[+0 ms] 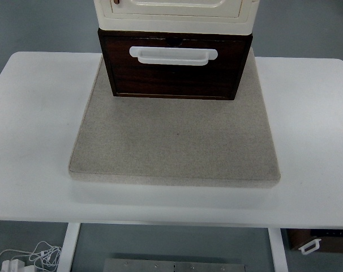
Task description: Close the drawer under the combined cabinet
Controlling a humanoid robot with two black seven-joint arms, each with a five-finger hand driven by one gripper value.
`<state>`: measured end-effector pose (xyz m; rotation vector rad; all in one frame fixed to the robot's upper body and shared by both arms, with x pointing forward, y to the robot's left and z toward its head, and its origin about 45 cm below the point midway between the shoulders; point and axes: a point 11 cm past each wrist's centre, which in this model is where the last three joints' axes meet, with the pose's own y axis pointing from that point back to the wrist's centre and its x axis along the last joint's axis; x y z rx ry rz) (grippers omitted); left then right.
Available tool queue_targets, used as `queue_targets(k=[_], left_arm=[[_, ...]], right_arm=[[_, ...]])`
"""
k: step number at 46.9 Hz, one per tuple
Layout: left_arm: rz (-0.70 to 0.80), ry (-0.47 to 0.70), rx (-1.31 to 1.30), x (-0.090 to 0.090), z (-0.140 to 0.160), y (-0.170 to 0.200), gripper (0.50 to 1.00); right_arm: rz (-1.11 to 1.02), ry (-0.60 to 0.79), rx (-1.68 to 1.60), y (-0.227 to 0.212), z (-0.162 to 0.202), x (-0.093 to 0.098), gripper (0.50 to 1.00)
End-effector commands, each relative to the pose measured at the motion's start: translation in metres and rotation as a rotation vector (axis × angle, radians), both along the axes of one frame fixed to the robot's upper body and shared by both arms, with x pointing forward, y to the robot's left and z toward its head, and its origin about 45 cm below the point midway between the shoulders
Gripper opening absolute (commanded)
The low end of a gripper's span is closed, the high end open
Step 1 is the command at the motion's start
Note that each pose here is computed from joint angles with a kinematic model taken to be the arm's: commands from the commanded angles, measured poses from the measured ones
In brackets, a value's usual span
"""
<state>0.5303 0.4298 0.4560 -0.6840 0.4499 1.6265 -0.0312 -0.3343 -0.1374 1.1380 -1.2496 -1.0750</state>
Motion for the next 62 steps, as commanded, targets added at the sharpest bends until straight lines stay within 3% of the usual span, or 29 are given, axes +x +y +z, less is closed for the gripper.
queue_targets(k=[1,14,31,42,50,62], left_arm=[[-0.011,0.041,-0.052,0.002,-0.021,-0.006,1.0],[-0.019,0.165,-0.121,-0.002,-0.083,-0.011,1.0],[-0.159,0.138,-0.195,-0.006,-0.139,-0.047,1.0],[-0.207,0.051,-0.218,-0.004,-0.146,-0.069,1.0],[-0.204,0.06,-0.265,-0.004,-0.165,-0.082,1.0],[-0.19,0.035,-0.324,-0.004,-0.164,-0.082,1.0]], right_arm=[[0.0,0.0,0.001,0.0,0.0,0.0,0.952],[-0.008,-0.002,0.001,0.0,0.0,0.0,0.952],[-0.007,0.002,0.003,0.0,0.0,-0.002,0.952],[-0.008,0.001,0.003,0.0,0.0,-0.002,0.952],[-0.01,0.0,0.003,0.0,0.0,-0.001,0.952],[-0.01,0.0,0.003,0.0,0.0,-0.001,0.952]])
